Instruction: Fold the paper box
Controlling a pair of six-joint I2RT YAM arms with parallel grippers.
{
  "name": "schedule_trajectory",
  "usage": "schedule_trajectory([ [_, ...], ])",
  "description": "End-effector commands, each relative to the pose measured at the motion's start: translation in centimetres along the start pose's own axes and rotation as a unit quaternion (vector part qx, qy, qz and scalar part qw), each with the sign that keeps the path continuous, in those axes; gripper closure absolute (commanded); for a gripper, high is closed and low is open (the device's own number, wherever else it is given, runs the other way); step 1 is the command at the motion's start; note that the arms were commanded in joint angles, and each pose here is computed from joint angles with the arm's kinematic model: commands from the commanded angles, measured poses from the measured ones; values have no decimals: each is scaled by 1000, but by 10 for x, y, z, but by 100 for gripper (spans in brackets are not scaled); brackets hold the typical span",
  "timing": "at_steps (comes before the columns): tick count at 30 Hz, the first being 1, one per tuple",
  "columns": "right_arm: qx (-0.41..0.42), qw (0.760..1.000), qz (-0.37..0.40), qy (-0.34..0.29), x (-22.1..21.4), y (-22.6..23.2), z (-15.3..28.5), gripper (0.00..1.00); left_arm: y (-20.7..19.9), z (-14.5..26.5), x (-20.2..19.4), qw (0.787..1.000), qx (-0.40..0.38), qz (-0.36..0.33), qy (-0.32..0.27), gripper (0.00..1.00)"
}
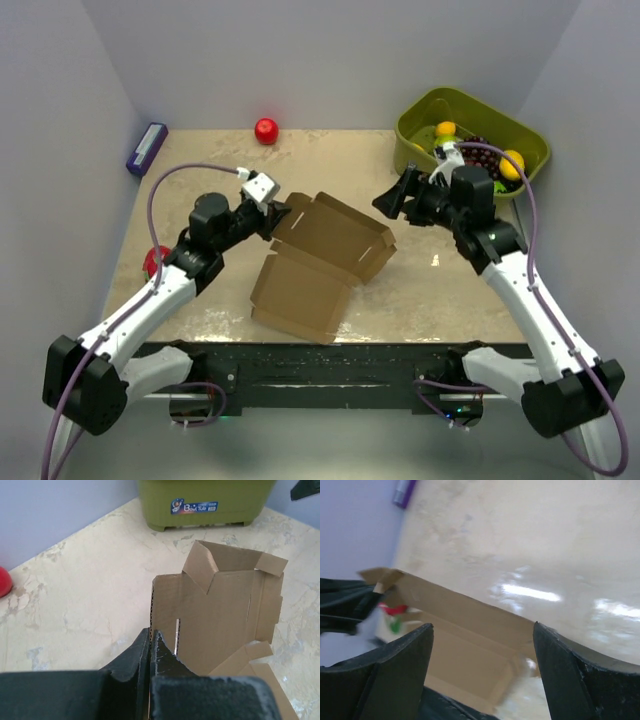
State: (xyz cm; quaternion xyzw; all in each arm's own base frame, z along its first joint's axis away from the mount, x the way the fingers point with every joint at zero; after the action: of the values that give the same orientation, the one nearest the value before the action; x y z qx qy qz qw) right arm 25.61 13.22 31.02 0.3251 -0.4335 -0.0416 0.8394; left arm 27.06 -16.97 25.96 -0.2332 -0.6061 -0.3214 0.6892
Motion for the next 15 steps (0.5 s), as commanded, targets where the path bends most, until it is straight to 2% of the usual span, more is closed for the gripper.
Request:
schedule_trajectory([
  [1, 159, 966, -204, -12, -20, 30, 2, 18, 1, 22, 19, 994, 47, -3, -93, 100],
  [3, 187, 958, -215, -27, -22, 31, 2, 19, -1, 26, 18, 994, 46, -6, -98, 100],
  [6, 135, 981, -130, -53, -12, 25, 7, 18, -6, 24, 17, 995, 23, -8, -93, 100],
  [8, 77, 994, -43, -63, -12, 10, 7, 17, -9, 24, 17, 996, 7, -10, -89, 100],
  [10, 57, 995, 34, -74, -12, 1, 12, 16, -14, 24, 18, 996, -19, -13, -85, 100],
  [12, 56, 993, 66, -77, -17, -4, 15, 15, -18, 24, 17, 996, -39, -14, -80, 100],
  [15, 79, 987, 113, -83, -21, -3, 23, 13, -16, 25, 11, 998, -28, -5, -58, 100],
])
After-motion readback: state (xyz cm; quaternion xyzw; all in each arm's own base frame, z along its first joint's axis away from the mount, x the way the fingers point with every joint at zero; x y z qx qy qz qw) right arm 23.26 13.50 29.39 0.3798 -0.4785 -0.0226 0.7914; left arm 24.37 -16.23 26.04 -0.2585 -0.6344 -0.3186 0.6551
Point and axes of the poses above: each gripper's point midway between its finger pads, its own z axis back along the fingers, its own y axis along the line the jaws close on, x = y × z, the point moved 7 cm from there along z, back along the fingers, and after that the axes turned 3 degrees about -z, right-handed, at the moved point
